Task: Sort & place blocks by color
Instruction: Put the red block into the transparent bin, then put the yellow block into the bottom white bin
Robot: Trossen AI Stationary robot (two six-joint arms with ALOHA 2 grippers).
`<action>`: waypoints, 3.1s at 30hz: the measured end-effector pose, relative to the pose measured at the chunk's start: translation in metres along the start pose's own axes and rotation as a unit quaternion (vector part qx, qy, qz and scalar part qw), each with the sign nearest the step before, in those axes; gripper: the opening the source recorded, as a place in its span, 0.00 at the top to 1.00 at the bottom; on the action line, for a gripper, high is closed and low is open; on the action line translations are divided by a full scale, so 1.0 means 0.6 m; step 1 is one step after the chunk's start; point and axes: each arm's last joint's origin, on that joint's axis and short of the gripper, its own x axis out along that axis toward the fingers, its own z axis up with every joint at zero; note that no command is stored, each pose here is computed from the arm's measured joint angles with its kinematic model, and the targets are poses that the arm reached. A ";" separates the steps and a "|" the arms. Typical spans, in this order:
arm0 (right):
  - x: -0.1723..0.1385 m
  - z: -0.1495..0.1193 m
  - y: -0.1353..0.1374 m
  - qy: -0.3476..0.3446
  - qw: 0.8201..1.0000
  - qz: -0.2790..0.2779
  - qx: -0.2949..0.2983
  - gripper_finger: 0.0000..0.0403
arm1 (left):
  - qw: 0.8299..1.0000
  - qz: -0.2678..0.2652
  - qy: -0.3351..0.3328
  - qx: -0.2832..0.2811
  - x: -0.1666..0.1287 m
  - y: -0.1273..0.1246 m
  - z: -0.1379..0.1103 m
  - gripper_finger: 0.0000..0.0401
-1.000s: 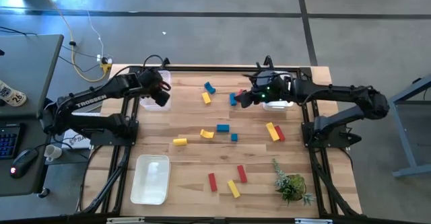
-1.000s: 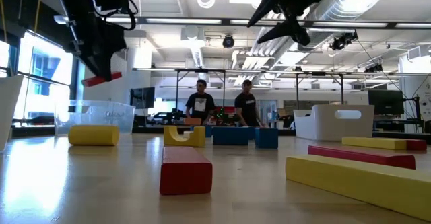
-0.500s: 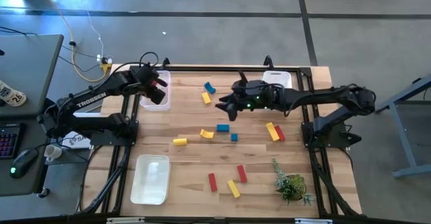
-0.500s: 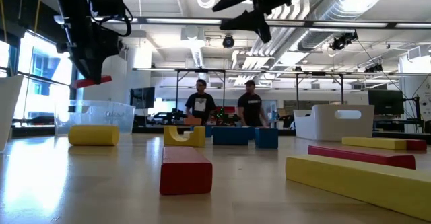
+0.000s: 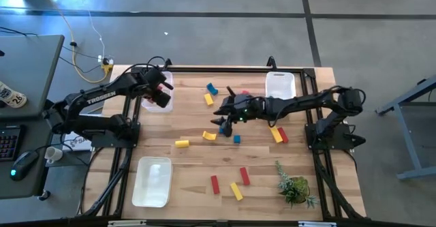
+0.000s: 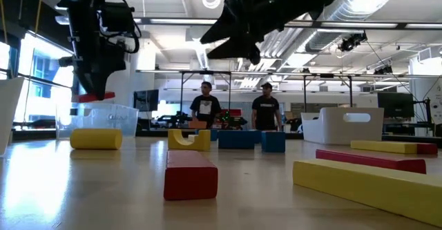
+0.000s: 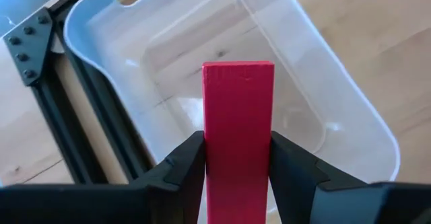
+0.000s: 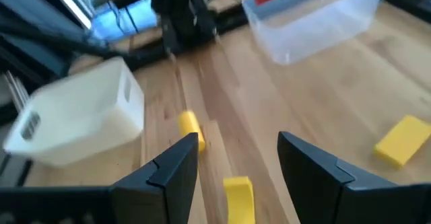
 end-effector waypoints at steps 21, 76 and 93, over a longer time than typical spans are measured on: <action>0.058 -0.074 0.018 0.079 0.995 0.023 -0.065 0.53 | 0.998 -0.015 0.058 -0.026 0.068 -0.013 0.027 0.68; 0.112 -0.081 0.025 0.156 0.983 -0.014 -0.097 0.42 | 0.963 -0.237 -0.111 -0.061 -0.156 0.001 0.015 0.50; 0.143 -0.130 0.009 0.204 0.973 -0.035 -0.100 0.42 | 0.963 -0.236 -0.112 -0.061 -0.156 0.001 0.015 0.50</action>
